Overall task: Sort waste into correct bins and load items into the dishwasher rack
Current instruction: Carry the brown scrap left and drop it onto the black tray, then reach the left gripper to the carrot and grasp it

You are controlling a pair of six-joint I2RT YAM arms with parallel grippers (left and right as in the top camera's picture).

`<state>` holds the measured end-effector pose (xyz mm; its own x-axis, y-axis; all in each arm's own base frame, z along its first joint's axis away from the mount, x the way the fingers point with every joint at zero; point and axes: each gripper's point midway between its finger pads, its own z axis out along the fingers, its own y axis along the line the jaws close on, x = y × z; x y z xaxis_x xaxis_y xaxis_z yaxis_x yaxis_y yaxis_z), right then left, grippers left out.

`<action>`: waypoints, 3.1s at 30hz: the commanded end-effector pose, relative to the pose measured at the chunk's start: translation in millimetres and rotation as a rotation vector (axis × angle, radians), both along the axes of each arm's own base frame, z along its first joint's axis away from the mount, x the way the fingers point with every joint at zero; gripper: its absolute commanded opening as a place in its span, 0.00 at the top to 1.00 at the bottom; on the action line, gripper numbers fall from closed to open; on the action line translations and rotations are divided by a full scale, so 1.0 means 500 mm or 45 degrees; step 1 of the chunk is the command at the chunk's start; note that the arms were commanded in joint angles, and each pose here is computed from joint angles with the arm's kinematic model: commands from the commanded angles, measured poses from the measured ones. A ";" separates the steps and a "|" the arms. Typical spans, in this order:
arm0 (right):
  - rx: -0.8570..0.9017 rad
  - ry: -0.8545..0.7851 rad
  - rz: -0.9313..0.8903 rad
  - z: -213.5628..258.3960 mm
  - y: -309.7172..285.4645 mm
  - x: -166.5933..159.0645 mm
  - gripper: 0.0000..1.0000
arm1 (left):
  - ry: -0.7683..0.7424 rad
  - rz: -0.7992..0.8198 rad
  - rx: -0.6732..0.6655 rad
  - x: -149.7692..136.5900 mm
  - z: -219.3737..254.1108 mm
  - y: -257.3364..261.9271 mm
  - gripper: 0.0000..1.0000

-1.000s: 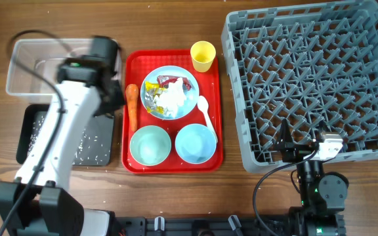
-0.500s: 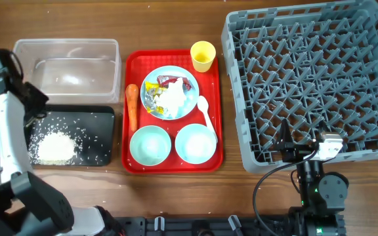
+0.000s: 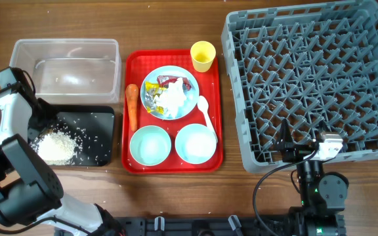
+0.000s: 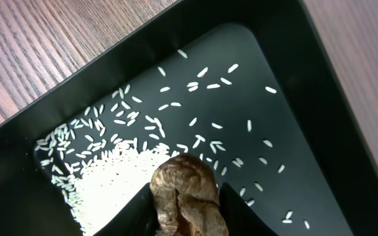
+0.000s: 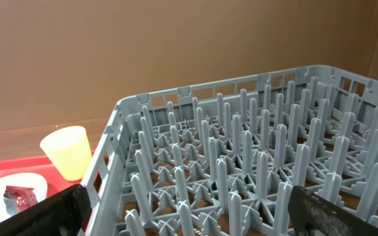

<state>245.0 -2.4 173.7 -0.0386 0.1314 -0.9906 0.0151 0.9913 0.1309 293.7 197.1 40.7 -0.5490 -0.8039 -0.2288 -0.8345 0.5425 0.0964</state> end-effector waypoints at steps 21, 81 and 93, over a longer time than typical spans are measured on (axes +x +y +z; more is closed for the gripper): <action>0.012 -0.008 0.016 0.001 0.005 0.000 0.00 | -0.223 -0.089 -0.005 0.037 0.131 -0.026 0.62; 0.012 -0.007 0.016 0.001 0.005 0.000 0.00 | -0.113 -1.027 0.149 0.151 -0.004 -0.507 0.60; 0.012 -0.008 0.016 0.001 0.005 0.000 0.00 | -0.084 -1.031 0.178 0.166 -0.050 -0.503 0.55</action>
